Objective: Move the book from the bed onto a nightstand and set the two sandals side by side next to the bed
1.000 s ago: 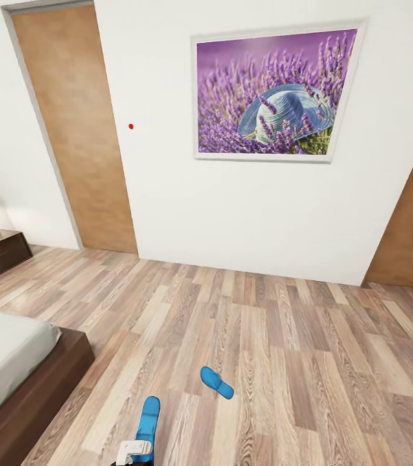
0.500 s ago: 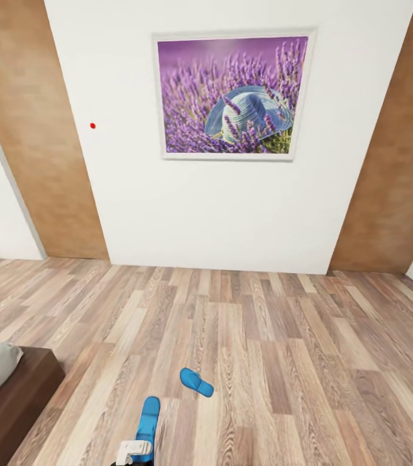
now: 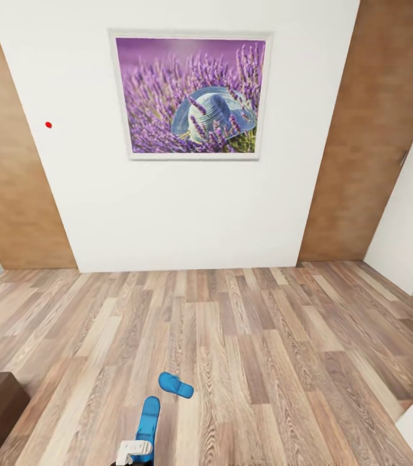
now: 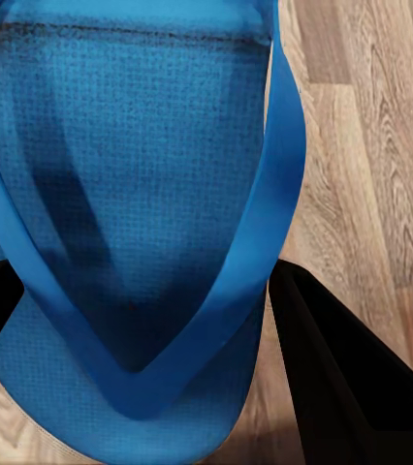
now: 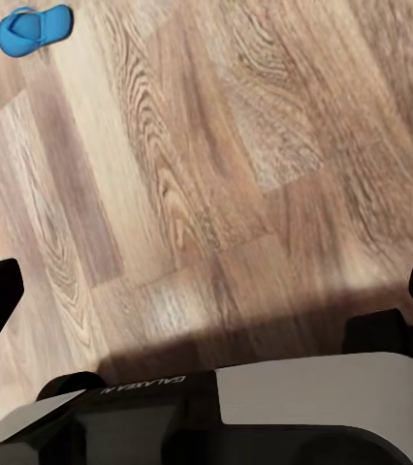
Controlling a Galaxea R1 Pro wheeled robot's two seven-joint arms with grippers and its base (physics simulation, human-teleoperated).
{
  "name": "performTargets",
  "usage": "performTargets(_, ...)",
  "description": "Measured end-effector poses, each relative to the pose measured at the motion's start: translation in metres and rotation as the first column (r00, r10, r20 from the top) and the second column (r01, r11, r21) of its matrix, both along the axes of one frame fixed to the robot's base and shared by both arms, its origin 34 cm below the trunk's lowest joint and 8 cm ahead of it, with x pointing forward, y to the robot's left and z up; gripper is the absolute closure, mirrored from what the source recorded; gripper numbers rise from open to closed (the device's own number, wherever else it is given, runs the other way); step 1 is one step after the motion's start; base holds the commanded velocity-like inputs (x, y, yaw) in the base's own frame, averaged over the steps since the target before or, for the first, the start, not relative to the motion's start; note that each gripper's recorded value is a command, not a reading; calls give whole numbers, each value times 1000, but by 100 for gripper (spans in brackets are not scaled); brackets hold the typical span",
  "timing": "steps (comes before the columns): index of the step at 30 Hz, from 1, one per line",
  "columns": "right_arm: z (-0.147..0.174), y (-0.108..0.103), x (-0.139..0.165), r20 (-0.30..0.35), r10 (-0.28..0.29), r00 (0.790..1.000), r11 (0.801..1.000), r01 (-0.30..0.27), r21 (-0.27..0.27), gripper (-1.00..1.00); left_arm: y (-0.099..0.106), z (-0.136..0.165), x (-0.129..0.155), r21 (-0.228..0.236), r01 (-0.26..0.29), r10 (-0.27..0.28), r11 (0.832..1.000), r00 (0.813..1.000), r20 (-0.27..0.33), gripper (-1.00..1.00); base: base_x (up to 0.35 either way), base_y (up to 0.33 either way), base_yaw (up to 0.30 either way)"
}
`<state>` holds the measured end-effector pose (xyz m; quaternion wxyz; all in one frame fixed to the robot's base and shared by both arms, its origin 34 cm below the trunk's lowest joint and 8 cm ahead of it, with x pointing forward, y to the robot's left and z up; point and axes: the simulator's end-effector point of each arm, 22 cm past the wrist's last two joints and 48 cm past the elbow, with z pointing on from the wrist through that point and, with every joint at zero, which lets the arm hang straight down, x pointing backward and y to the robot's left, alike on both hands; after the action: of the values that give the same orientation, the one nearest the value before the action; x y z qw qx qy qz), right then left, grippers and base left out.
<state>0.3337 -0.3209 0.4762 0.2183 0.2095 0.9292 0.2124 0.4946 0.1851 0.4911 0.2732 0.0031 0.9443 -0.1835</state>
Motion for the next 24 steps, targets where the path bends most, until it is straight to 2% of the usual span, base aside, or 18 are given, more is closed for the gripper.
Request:
performTargets(14,0,0,0,0,0,1000,1000,0,1,-100,0,0,0,0,-1,1,1000,1000,0,100,0,0,-278)
performTargets(24,0,0,0,0,0,1000,1000,0,0,-100,0,0,0,0,-1,1,1000,1000,0,100,0,0,-190)
